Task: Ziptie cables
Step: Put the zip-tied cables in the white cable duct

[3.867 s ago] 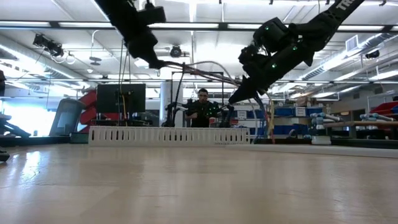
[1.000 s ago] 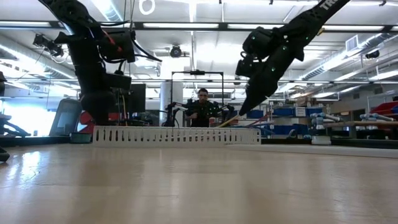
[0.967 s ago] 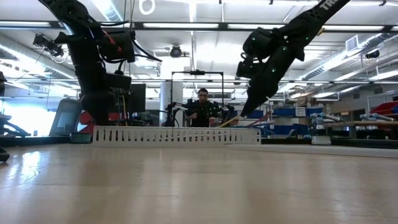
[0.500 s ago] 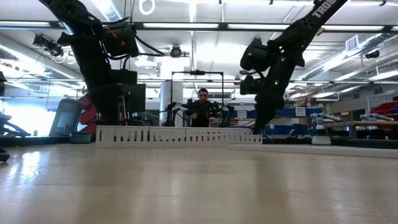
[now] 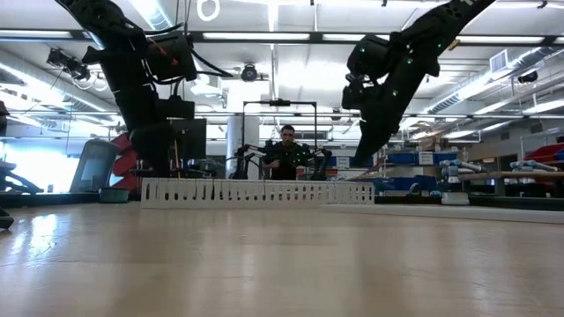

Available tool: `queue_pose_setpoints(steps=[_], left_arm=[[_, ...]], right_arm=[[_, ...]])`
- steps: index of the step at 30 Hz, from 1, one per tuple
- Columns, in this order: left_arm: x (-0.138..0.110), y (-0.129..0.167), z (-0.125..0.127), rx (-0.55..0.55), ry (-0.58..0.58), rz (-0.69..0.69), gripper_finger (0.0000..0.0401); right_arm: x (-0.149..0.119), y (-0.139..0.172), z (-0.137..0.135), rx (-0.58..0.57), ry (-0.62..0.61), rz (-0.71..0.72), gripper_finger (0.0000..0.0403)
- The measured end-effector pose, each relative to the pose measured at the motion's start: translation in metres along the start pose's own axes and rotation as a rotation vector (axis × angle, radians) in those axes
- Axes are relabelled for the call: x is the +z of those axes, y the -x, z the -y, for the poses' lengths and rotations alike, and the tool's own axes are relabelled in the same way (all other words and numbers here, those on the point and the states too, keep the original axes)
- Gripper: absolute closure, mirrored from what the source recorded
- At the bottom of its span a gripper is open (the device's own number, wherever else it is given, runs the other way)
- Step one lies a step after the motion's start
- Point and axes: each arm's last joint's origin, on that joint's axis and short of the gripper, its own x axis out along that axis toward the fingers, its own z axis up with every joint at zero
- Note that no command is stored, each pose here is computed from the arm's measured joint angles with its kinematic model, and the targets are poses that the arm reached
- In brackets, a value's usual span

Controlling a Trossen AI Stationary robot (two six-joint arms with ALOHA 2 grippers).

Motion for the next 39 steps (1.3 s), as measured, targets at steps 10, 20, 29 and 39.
queue_pose_setpoints(steps=[10,20,29,39], left_arm=[[0.013,0.001,0.004,-0.08,-0.021,0.13,0.0219],[0.013,-0.01,-0.01,0.104,-0.024,0.084,0.0219],[0.002,-0.039,-0.009,0.087,-0.012,-0.018,0.0219],[0.003,-0.041,-0.009,0.075,-0.013,0.013,0.0219]], right_arm=[[0.001,-0.008,-0.02,0.06,-0.014,-0.022,0.0331],[-0.01,-0.023,-0.018,0.036,-0.061,-0.075,0.0331],[-0.014,-0.02,-0.018,-0.102,-0.035,-0.115,0.0355],[-0.008,-0.004,-0.016,-0.17,-0.028,-0.06,0.0384]])
